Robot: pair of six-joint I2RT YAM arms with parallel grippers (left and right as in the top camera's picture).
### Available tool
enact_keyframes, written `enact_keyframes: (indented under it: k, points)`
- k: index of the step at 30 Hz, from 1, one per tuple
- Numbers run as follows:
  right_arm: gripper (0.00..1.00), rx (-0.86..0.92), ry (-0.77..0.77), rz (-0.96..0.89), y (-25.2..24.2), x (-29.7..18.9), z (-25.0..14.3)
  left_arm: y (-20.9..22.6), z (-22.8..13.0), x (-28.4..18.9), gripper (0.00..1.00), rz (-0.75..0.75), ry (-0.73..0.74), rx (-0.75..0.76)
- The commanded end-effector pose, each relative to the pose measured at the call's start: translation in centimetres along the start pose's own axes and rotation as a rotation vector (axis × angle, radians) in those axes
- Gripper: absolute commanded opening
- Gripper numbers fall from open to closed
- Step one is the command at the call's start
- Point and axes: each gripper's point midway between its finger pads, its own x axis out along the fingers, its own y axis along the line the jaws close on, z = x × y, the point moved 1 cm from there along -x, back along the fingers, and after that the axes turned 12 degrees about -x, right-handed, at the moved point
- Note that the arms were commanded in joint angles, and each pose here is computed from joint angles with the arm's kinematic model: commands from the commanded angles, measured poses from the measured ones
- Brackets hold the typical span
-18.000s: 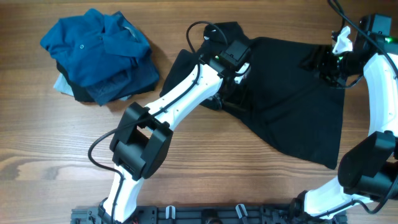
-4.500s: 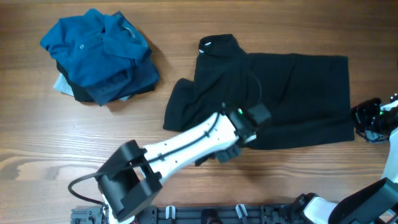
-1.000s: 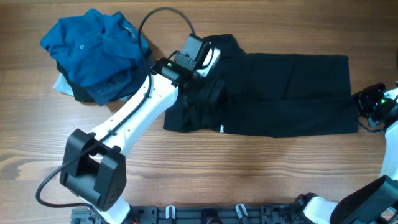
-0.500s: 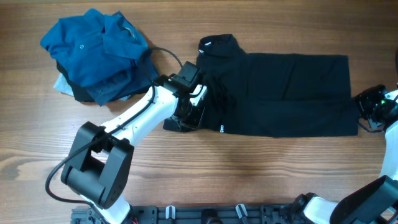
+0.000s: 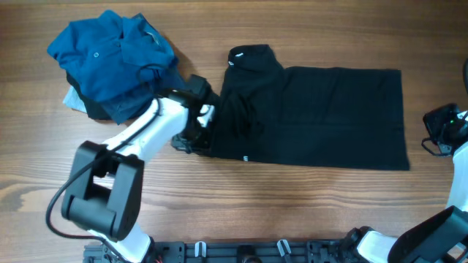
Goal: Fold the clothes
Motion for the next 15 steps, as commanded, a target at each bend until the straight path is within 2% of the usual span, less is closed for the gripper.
enact_keyframes:
  k: [1,4,5,6,7,13,14,15]
  points:
    - [0.21,-0.007,0.094,-0.086,-1.8,1.7,-2.0,0.8,1.4,-2.3,0.04,-0.026,-0.085,-0.03]
    - [0.33,-0.034,0.236,-0.099,-2.5,3.5,-4.8,0.8,1.6,-2.3,0.04,-0.031,-0.095,-0.029]
    - [0.45,-0.046,0.305,-0.106,-2.9,4.3,-6.2,0.8,1.7,-2.3,0.04,-0.031,-0.097,-0.029]
    - [0.52,-0.043,0.342,-0.116,-3.2,4.8,-6.9,0.7,1.7,-2.3,0.04,-0.032,-0.099,-0.029]
    - [0.55,-0.039,0.375,-0.124,-3.4,5.3,-7.6,0.7,1.8,-2.3,0.04,-0.034,-0.103,-0.028]
    - [0.55,-0.023,0.544,-0.155,-4.6,7.0,-11.1,0.6,2.0,-2.4,0.04,-0.036,-0.109,-0.027]
    - [0.52,-0.026,0.546,-0.16,-4.7,7.0,-11.2,0.6,2.0,-2.4,0.04,-0.036,-0.109,-0.027]
    - [0.44,-0.03,0.553,-0.183,-5.0,6.8,-11.3,0.6,2.0,-2.4,0.04,-0.036,-0.109,-0.027]
